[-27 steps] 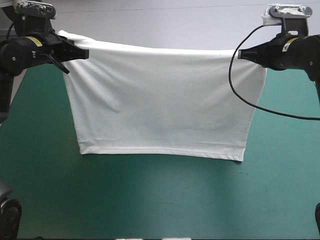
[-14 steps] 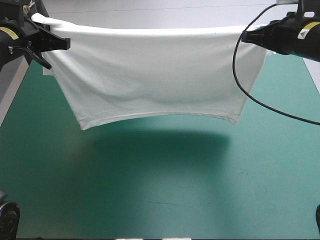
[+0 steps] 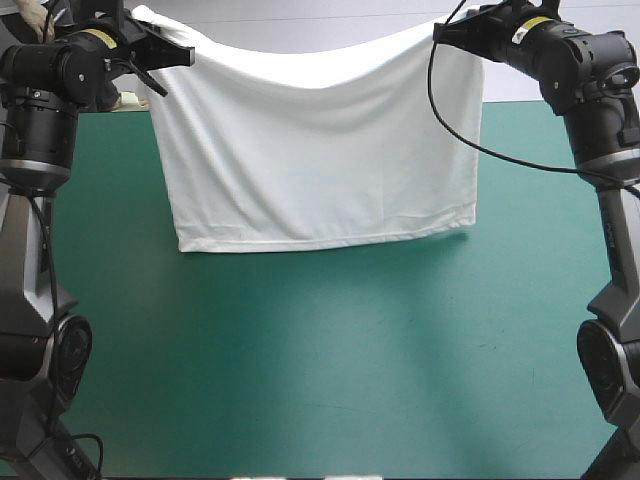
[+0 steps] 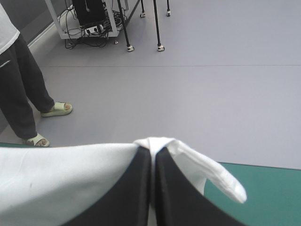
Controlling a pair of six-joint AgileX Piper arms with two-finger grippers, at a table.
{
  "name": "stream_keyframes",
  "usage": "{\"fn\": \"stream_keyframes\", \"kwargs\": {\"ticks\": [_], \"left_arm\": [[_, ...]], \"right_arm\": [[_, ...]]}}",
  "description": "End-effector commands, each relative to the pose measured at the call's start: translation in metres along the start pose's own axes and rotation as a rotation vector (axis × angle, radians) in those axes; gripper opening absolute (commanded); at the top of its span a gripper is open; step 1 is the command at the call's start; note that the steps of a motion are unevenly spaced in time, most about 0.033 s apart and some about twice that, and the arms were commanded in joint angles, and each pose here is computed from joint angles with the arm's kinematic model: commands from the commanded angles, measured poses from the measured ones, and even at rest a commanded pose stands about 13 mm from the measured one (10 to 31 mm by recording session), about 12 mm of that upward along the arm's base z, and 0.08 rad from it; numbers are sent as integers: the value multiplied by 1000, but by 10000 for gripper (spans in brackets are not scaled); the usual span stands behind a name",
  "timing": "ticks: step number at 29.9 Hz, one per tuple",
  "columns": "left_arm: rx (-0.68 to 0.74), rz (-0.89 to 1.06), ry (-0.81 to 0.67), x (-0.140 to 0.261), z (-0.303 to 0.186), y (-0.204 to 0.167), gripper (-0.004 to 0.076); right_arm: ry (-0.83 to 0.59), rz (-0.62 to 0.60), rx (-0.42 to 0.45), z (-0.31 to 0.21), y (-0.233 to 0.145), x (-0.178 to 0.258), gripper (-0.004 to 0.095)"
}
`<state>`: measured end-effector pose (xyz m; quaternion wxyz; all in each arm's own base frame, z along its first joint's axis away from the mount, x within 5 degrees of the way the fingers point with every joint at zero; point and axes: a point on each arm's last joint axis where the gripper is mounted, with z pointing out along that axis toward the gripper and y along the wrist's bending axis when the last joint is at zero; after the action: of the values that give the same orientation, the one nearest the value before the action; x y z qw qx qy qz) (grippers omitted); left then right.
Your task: Fold the cloth
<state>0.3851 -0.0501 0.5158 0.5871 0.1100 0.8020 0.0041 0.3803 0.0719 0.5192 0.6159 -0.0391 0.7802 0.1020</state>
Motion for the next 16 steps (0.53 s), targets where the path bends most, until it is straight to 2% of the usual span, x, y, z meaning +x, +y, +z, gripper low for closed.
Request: {"fn": "stream_keyframes", "kwargs": {"ticks": [1,4,8,12,16], "left_arm": [[-55,16,-218,-39,-45,7,-9],[-55,15,-218,-41,-48,7,-9],[-39,12,-130,-30,-32,5,-9],[-10,8,34,-6,-1,1,-9],[46,-2,310,40,45,-7,-9]], "right_arm": [[-246,-39,6,-43,2,-44,-18],[-241,-53,20,-51,2,-48,-19],[-145,-45,23,-43,1,-38,-19],[62,-37,40,-11,-3,-8,-19],[345,-28,69,37,-11,41,-19]]}}
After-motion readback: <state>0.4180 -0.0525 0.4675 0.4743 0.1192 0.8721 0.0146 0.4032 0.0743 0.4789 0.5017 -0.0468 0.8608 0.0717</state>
